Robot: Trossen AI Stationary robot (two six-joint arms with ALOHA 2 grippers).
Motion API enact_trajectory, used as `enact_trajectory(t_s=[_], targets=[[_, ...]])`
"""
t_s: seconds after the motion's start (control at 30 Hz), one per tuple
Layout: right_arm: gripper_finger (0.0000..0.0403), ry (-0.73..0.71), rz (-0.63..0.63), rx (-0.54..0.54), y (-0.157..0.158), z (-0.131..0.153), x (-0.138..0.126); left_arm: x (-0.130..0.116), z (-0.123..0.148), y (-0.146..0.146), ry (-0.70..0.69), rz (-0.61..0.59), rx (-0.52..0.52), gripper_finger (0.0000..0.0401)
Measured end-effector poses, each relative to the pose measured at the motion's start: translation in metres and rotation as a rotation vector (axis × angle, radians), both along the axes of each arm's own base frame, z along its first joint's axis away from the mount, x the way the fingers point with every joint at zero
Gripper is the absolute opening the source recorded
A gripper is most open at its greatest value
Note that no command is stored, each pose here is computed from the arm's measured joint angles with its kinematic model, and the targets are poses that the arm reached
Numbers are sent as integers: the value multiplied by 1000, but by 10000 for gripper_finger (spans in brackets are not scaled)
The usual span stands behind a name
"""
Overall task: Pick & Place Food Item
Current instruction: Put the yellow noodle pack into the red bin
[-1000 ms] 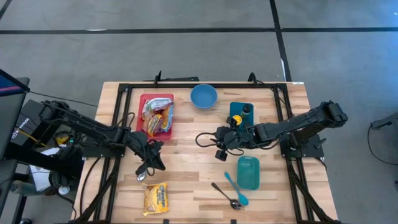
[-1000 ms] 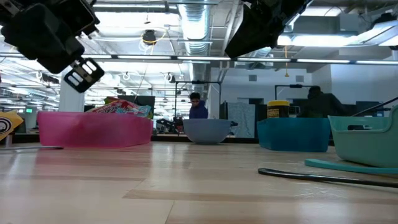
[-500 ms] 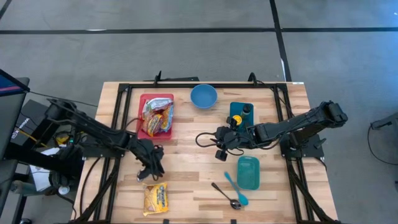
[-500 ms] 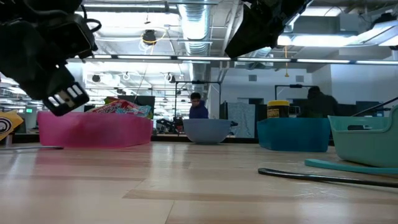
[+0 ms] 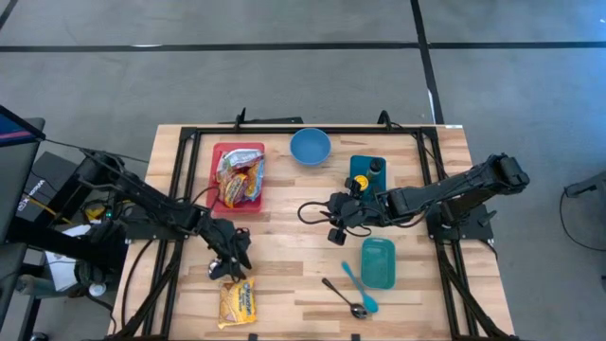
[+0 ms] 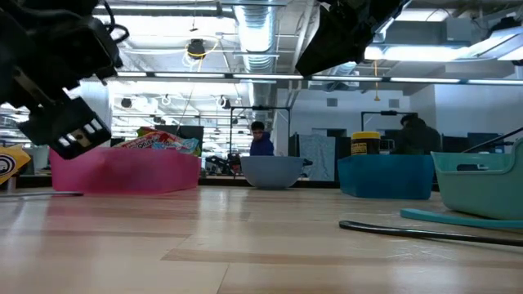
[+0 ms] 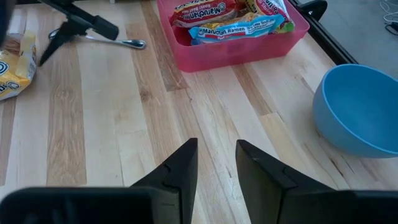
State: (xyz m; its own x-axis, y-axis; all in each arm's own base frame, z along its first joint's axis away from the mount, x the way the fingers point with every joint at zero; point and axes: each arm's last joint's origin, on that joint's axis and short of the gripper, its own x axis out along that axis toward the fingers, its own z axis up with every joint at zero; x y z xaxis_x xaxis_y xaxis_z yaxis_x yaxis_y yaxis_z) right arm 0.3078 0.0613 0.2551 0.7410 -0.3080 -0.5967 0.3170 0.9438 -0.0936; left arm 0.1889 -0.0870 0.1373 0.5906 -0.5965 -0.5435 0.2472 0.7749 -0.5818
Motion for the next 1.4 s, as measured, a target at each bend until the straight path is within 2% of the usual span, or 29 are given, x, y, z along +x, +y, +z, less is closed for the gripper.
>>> enact_trajectory(t_s=[0.3, 0.5, 0.73, 0.93, 1.4], targets=[[103, -1, 0, 0, 0, 0, 0, 3, -10, -6, 8, 14, 36, 196], [103, -1, 0, 0, 0, 0, 0, 9, -16, -9, -21, 14, 23, 198], [103, -1, 0, 0, 0, 0, 0, 8, -25, -14, 38, 5, 15, 199], [103, -1, 0, 1, 0, 0, 0, 9, -22, -20, -5, -15, -8, 195], [103, -2, -2, 2, 0, 0, 0, 6, -22, -25, -4, -37, -4, 158]])
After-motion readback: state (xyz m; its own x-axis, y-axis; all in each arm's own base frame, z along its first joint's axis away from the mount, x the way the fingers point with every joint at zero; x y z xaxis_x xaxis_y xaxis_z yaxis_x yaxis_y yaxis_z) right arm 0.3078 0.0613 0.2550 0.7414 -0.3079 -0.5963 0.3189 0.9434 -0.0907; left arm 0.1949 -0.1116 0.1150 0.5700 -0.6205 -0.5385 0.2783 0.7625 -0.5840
